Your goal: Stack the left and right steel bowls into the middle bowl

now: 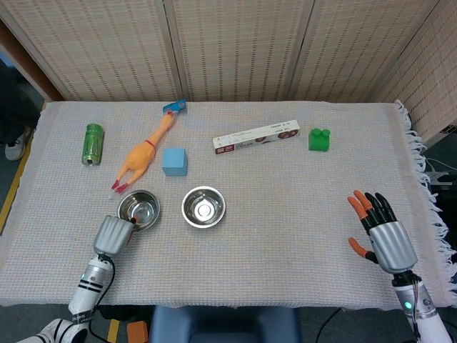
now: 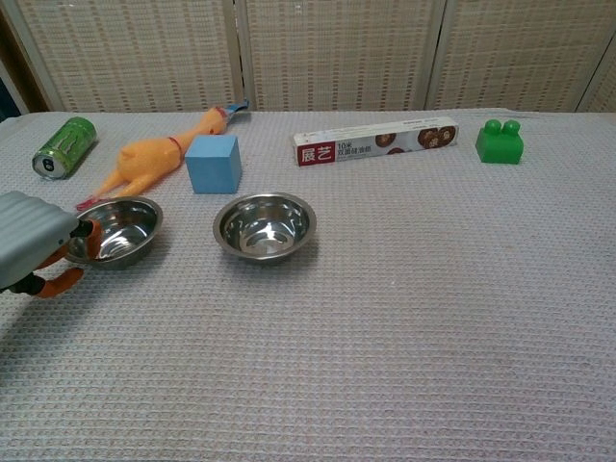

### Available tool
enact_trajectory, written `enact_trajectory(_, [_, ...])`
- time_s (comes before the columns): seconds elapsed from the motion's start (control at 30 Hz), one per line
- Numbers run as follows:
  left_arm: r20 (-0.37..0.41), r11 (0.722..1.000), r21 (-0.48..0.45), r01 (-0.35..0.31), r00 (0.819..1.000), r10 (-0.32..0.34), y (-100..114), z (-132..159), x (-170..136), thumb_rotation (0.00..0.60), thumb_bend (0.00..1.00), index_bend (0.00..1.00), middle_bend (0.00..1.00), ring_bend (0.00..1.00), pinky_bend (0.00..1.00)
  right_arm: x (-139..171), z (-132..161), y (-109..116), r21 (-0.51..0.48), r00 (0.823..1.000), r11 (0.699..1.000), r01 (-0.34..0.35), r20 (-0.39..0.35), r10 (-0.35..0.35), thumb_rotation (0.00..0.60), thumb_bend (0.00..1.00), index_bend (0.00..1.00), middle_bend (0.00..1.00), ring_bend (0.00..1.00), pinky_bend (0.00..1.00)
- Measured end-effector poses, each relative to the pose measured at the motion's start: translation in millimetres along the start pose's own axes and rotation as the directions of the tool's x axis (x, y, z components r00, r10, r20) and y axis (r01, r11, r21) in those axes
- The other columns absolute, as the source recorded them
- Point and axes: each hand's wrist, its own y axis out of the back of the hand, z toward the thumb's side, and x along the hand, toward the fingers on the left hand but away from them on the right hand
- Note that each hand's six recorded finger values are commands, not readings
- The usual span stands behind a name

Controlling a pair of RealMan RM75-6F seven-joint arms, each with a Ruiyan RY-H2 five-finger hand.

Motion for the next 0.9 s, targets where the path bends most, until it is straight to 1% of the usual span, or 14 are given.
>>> enact_trajectory(0.07, [-0.001,0.999,-0.017,-0.030,1.000,0.030,2,0,4,0.600,0.41,0.66,1.00,1.00,1.00,0,0,-2,0.003,1.000,1.000,-0.009,0.002,0.009,0.600,0.18,0.00,0.00,0.00,0.00])
enact_trajectory(0.2, [-0.005,0.996,-0.018,-0.085,0.996,0.085,5,-2,9,0.600,0.41,0.69,1.00,1.00,1.00,0,-1,-4,0.007,1.000,1.000,-0.031,0.003,0.031,0.600,0.18,0.00,0.00,0.00,0.00])
enact_trajectory(0.37, [-0.007,0.988,-0.025,-0.154,0.988,0.154,11,-3,14,0.600,0.41,0.69,1.00,1.00,1.00,-1,-2,-4,0.009,0.999,0.999,-0.037,0.008,0.037,0.600,0.18,0.00,0.00,0.00,0.00])
enact_trajectory(0.5, [0.003,0.974,-0.047,-0.222,0.975,0.223,25,0,18,0.600,0.41,0.69,1.00,1.00,1.00,-1,-2,-5,0.009,0.999,0.999,-0.042,0.009,0.042,0.600,0.18,0.00,0.00,0.00,0.00])
enact_trajectory(0.57, [0.012,0.968,-0.060,-0.243,0.970,0.244,32,3,22,0.600,0.41,0.69,1.00,1.00,1.00,-1,-2,-6,0.009,0.999,0.999,-0.046,0.008,0.046,0.600,0.18,0.00,0.00,0.00,0.00])
enact_trajectory(0.7, [0.039,0.959,-0.079,-0.273,0.960,0.276,47,16,29,0.600,0.41,0.69,1.00,1.00,1.00,-1,-2,-6,0.008,0.999,0.999,-0.050,0.008,0.050,0.600,0.18,0.00,0.00,0.00,0.00])
enact_trajectory(0.9, [0.123,0.950,-0.084,-0.300,0.943,0.309,68,54,38,0.600,0.41,0.69,1.00,1.00,1.00,-2,-3,-6,0.004,0.998,0.998,-0.056,0.012,0.056,0.600,0.18,0.00,0.00,0.00,0.00])
